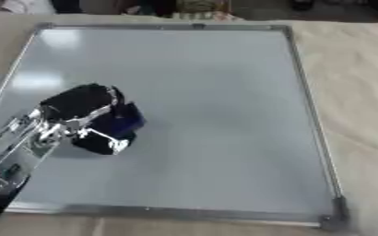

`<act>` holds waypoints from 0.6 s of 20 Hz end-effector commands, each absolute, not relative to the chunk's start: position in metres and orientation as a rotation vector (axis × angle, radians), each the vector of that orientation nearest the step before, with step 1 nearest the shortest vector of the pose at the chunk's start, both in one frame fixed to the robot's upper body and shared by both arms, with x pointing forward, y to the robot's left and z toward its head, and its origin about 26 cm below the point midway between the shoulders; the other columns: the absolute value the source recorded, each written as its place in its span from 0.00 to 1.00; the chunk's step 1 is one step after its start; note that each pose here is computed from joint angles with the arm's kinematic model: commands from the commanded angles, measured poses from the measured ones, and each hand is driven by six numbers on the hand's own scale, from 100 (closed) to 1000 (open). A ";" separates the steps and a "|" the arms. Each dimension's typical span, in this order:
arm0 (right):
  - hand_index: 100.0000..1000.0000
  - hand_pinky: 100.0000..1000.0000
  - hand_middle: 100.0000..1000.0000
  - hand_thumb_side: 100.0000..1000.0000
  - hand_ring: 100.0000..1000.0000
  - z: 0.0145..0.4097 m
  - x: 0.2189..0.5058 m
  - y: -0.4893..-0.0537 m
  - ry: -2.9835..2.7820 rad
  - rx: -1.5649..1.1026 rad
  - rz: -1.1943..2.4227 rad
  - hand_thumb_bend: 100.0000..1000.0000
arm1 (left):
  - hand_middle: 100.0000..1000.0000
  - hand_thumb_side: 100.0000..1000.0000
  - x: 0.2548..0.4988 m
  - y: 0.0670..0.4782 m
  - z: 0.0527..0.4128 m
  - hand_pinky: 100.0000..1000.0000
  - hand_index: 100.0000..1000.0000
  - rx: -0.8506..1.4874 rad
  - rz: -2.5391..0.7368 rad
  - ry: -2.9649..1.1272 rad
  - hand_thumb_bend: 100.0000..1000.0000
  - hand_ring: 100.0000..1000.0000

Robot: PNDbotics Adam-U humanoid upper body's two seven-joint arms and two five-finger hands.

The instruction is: Wipe the whiteboard clean with a brush.

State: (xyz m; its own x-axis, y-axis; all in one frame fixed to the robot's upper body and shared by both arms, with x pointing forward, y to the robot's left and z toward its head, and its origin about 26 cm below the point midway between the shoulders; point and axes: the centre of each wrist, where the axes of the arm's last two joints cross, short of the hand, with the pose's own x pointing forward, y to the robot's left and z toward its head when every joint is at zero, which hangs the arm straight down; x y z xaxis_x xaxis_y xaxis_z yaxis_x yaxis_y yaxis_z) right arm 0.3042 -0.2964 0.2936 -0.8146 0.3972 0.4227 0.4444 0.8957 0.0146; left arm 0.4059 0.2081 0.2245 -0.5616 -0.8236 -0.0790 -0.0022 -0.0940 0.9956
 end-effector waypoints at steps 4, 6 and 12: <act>0.83 0.85 0.68 1.00 0.85 0.304 0.299 -0.300 -2.678 -0.654 -0.137 0.00 | 0.27 0.26 0.423 0.254 0.266 0.46 0.00 1.054 -1.526 -1.531 0.10 0.49; 0.83 0.85 0.68 1.00 0.85 0.304 0.299 -0.300 -2.682 -0.655 -0.135 0.00 | 0.28 0.26 0.430 0.267 0.273 0.47 0.00 1.095 -1.468 -1.508 0.09 0.49; 0.83 0.85 0.68 1.00 0.85 0.307 0.299 -0.300 -2.695 -0.662 -0.129 0.00 | 0.25 0.25 0.450 0.302 0.284 0.46 0.00 1.177 -1.287 -1.435 0.08 0.48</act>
